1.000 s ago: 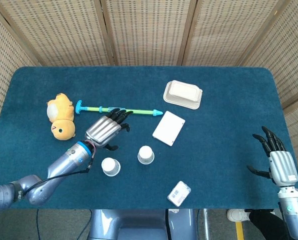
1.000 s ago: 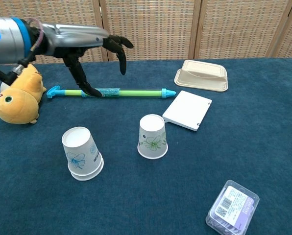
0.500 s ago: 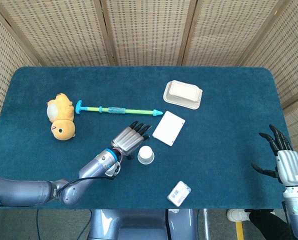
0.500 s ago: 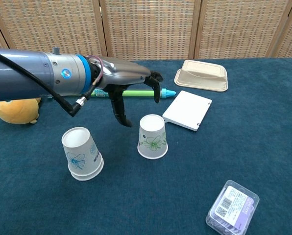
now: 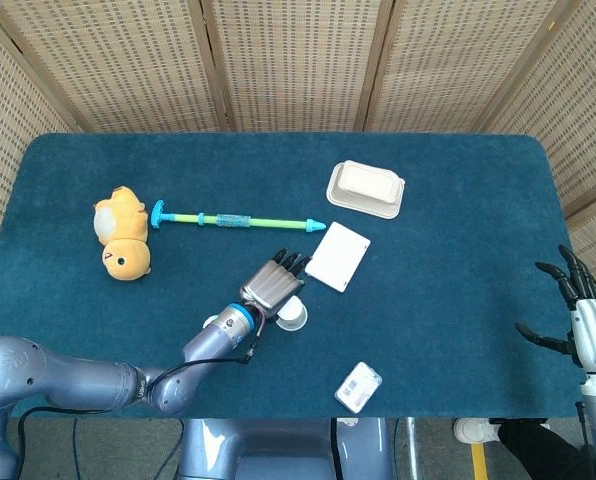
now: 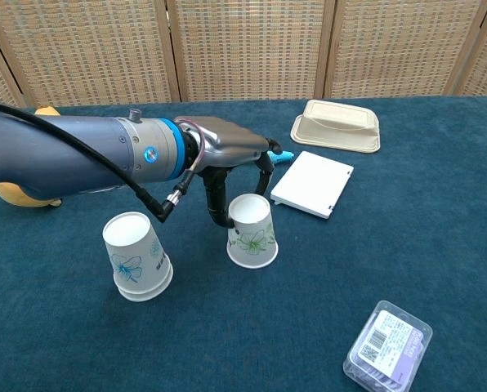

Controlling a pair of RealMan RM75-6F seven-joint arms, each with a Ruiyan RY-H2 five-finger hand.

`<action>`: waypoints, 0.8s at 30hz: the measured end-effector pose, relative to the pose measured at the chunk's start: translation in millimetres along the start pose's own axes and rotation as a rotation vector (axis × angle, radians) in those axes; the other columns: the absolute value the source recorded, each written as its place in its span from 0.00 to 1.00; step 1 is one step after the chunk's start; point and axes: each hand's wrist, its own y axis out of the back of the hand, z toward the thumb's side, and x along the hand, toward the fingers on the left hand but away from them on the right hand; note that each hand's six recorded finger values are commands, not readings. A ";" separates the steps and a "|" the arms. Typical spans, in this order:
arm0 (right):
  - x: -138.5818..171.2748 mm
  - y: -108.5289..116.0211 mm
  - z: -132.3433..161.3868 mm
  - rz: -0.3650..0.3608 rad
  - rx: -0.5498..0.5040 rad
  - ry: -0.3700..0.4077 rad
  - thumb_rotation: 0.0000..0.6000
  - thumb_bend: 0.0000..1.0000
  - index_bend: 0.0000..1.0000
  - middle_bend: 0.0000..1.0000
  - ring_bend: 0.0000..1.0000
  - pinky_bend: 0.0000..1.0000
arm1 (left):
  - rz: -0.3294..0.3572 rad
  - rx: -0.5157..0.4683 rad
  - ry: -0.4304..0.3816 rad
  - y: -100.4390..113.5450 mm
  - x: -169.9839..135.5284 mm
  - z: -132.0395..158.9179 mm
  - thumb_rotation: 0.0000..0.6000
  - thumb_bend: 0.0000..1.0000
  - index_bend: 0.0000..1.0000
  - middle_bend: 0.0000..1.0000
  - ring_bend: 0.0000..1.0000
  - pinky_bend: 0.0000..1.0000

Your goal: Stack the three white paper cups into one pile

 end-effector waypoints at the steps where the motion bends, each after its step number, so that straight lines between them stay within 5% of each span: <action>1: 0.1 -0.1 0.1 0.001 0.000 0.000 1.00 0.22 0.22 0.00 0.00 0.16 | 0.003 0.001 0.002 0.1 0.0 -0.2 1.00 0.24 0.48 0.00 0.00 0.05; 13: 0.2 -2.9 0.3 0.005 0.016 -0.002 1.00 0.22 0.23 0.00 0.00 0.16 | 0.101 -0.060 0.004 34.7 -19.7 -14.7 1.00 0.24 0.44 0.00 0.00 0.06; 24: 2.1 -6.0 6.0 0.001 0.062 0.001 1.00 0.22 0.23 0.00 0.00 0.16 | 0.217 -0.154 -0.027 87.3 -114.6 -61.3 1.00 0.24 0.43 0.00 0.00 0.06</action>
